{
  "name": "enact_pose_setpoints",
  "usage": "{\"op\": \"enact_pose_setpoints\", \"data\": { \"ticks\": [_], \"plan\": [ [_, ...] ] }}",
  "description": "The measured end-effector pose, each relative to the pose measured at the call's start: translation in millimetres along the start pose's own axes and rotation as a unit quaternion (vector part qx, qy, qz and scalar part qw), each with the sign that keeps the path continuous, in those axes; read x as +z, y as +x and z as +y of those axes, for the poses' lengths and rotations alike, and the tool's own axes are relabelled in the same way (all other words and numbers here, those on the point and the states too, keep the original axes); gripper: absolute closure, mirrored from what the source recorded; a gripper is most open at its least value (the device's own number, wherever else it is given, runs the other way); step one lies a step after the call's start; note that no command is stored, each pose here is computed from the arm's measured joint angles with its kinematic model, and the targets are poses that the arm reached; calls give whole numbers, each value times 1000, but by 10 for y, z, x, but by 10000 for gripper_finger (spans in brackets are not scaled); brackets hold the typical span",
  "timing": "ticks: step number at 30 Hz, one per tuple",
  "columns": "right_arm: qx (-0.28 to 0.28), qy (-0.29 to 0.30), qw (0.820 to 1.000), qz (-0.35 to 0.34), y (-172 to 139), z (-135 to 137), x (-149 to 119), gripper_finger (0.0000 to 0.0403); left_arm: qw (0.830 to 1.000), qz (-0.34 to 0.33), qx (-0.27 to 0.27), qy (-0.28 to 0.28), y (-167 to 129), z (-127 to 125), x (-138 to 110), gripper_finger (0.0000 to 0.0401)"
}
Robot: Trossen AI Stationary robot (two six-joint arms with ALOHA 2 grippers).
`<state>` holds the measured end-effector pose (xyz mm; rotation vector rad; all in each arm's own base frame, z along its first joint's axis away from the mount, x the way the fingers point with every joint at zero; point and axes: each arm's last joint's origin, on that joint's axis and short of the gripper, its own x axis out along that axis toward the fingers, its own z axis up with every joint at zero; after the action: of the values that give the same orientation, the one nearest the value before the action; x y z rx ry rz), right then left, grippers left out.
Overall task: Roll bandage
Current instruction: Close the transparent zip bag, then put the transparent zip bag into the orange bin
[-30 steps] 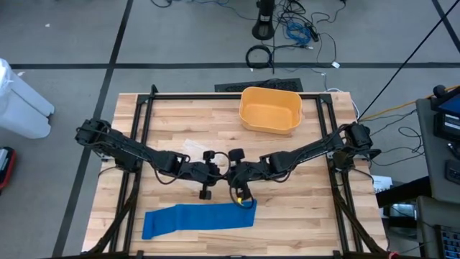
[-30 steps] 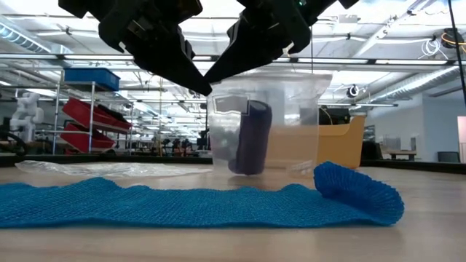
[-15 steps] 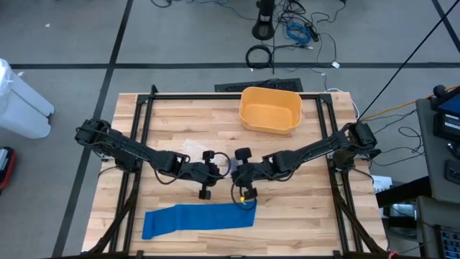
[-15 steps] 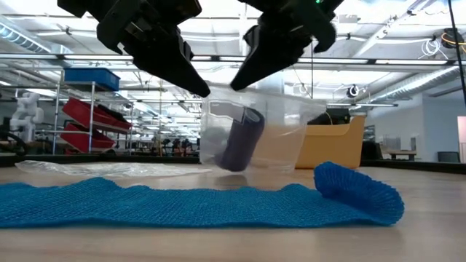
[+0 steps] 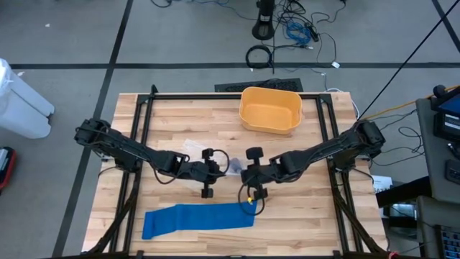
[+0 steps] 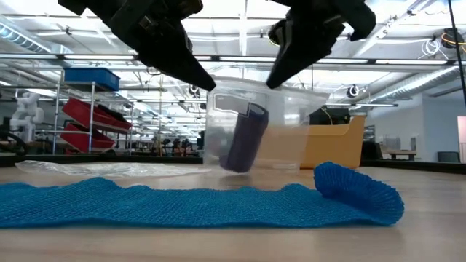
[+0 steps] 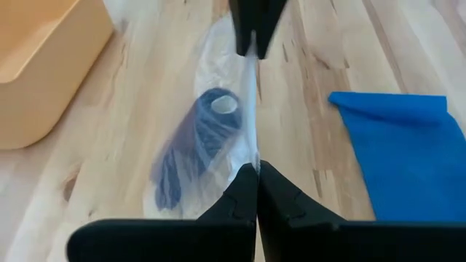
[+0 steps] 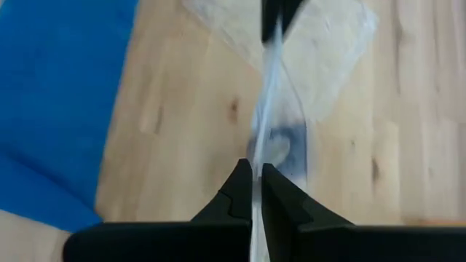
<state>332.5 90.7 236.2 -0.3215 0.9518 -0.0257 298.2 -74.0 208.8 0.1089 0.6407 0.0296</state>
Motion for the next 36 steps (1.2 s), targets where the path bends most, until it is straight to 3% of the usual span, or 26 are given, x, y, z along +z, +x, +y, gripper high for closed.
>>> {"op": "enact_pose_setpoints", "data": {
  "ticks": [8, 18, 25, 36],
  "plan": [
    [-16, 23, 999, 38, -157, -12, -97, 401, 1000, -6, 0, 3, -83, -23, 24, 401],
    [-4, 49, 998, 37, -426, 92, -149, 400, 1000, -19, 11, 11, -219, -87, 58, 401],
    [5, 67, 998, -3, -707, 137, -144, 395, 1000, -22, 14, 12, -224, -101, 61, 401],
    [-82, 69, 990, -91, -770, 163, -5, 367, 1000, -20, 14, 13, -223, -103, 53, 401]
  ]
}}
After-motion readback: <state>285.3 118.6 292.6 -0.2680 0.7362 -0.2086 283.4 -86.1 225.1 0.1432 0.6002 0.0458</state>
